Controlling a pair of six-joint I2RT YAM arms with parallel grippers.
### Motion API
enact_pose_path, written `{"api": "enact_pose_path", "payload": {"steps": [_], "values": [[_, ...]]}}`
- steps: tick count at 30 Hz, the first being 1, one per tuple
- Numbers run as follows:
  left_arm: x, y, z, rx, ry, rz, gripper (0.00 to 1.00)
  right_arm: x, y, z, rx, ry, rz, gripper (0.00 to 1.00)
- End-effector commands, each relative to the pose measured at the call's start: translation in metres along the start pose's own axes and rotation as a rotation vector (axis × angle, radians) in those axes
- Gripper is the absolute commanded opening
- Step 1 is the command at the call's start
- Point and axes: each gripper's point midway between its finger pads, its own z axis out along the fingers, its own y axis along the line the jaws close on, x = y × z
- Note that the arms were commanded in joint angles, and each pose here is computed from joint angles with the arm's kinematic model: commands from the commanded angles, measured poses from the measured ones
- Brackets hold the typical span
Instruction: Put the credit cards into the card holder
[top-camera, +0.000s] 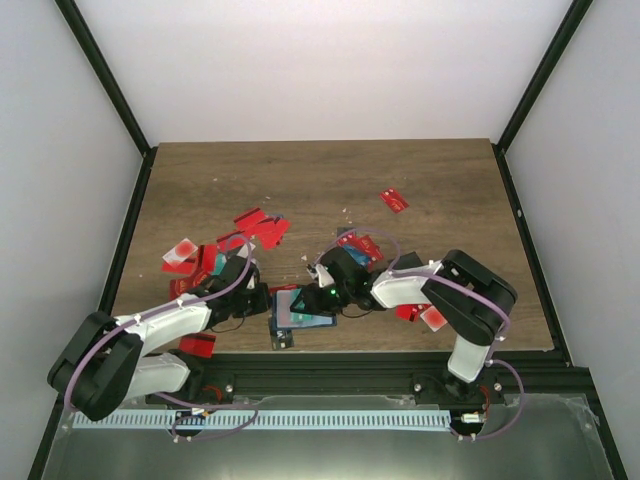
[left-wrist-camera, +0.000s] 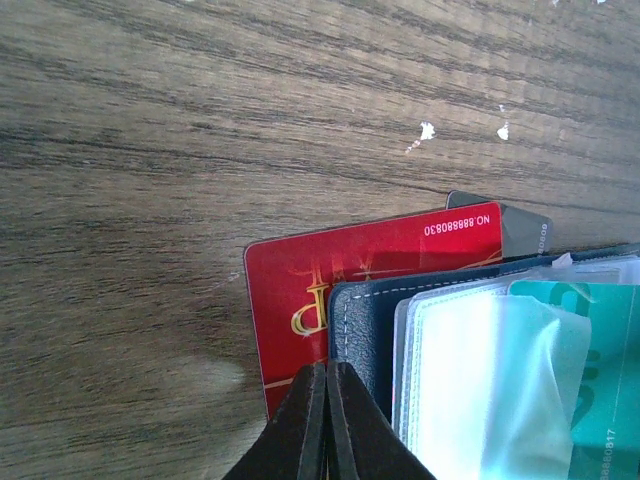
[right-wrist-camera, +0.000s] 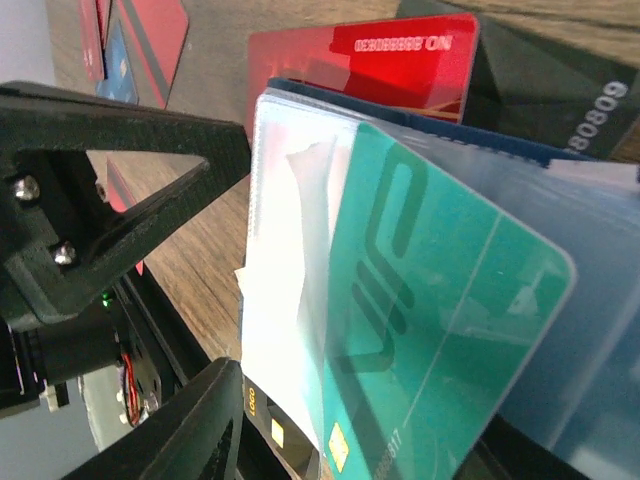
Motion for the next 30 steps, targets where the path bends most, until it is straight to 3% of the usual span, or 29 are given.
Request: {"api": "enact_pose_path", "payload": {"steps": [1,8,25,30], "values": [[0.002,0.004,-0.001,-0.009,-0.002,0.001,0.04,0.006,-0.012,-0.002,0.086,0.023,-0.012,0.50],[0.002,0.004,0.000,-0.009,-0.001,0.009,0.04,0.001,-0.010,-0.003,0.151,0.024,-0.056,0.62],[0.007,0.001,0.004,0.016,0.024,0.010,0.04,0.016,0.011,0.045,0.236,0.154,-0.147,0.64],[0.006,0.003,0.002,0.005,0.013,0.011,0.04,0.013,0.001,0.031,0.341,0.146,-0.169,0.68]]}}
